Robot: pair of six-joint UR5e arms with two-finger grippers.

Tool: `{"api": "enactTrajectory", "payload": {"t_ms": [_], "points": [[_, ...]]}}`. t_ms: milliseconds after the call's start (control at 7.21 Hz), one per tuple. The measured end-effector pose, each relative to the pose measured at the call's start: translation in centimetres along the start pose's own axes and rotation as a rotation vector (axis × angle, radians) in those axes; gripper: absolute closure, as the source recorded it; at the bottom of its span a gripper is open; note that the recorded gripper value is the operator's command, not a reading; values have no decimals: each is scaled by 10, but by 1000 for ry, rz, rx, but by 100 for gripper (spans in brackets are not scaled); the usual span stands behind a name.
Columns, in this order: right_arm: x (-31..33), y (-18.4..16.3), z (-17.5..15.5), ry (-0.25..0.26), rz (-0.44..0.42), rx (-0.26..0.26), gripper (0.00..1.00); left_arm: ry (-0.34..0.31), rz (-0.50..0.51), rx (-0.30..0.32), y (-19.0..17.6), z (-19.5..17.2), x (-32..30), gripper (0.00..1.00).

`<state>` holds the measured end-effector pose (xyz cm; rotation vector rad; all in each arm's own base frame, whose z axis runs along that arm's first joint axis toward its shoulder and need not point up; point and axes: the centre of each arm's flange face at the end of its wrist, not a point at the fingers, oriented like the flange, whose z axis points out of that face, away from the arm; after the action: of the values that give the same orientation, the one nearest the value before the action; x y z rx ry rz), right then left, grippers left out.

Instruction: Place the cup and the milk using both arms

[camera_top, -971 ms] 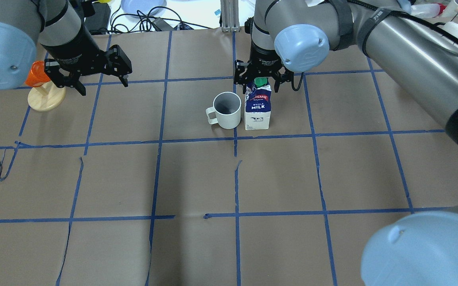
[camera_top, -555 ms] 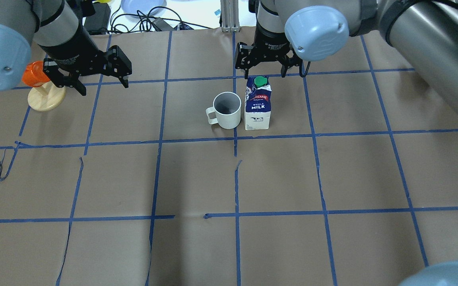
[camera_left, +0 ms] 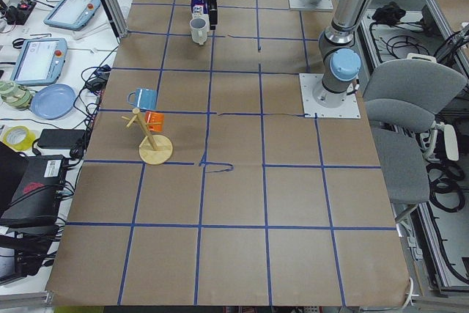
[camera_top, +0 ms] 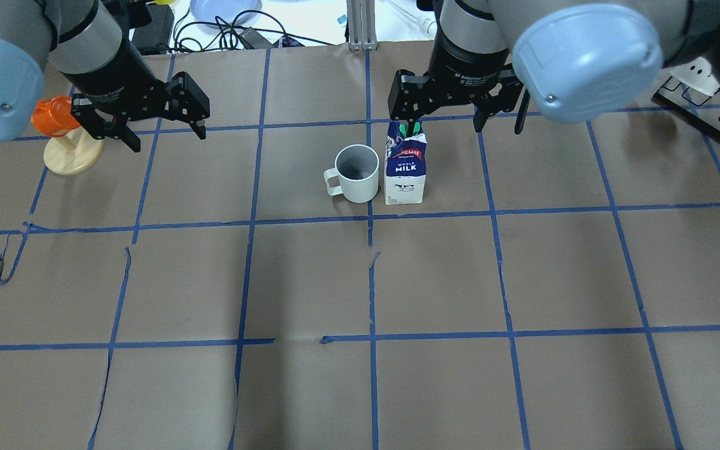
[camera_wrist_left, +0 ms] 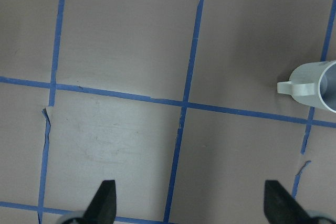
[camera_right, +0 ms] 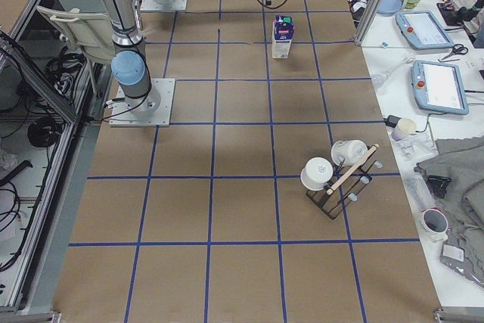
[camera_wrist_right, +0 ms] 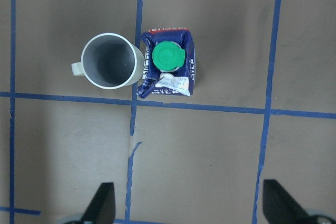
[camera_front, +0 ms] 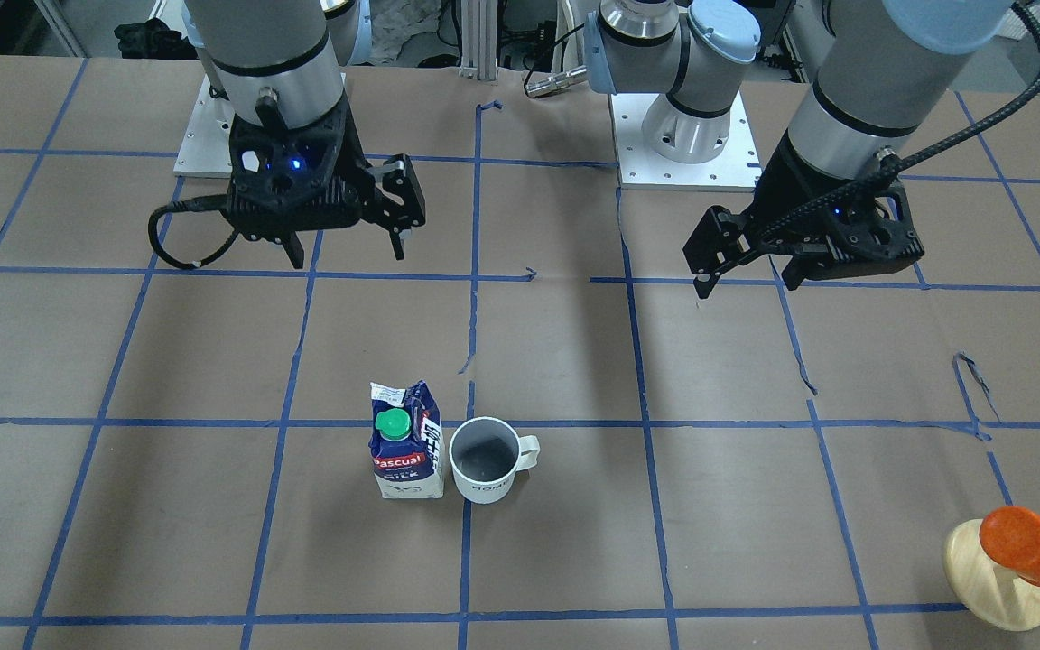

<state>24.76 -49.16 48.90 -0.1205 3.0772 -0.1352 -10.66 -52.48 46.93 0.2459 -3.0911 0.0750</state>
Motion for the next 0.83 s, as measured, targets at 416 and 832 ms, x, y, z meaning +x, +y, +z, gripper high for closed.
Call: {"api": "enactTrajectory", "payload": {"t_ms": [416, 832], "points": [[27, 19, -13, 63, 13, 30, 0, -5, 0, -4, 0, 1, 0, 0], [66, 10, -23, 78, 38, 0, 0, -8, 0, -9, 0, 4, -1, 0]]}}
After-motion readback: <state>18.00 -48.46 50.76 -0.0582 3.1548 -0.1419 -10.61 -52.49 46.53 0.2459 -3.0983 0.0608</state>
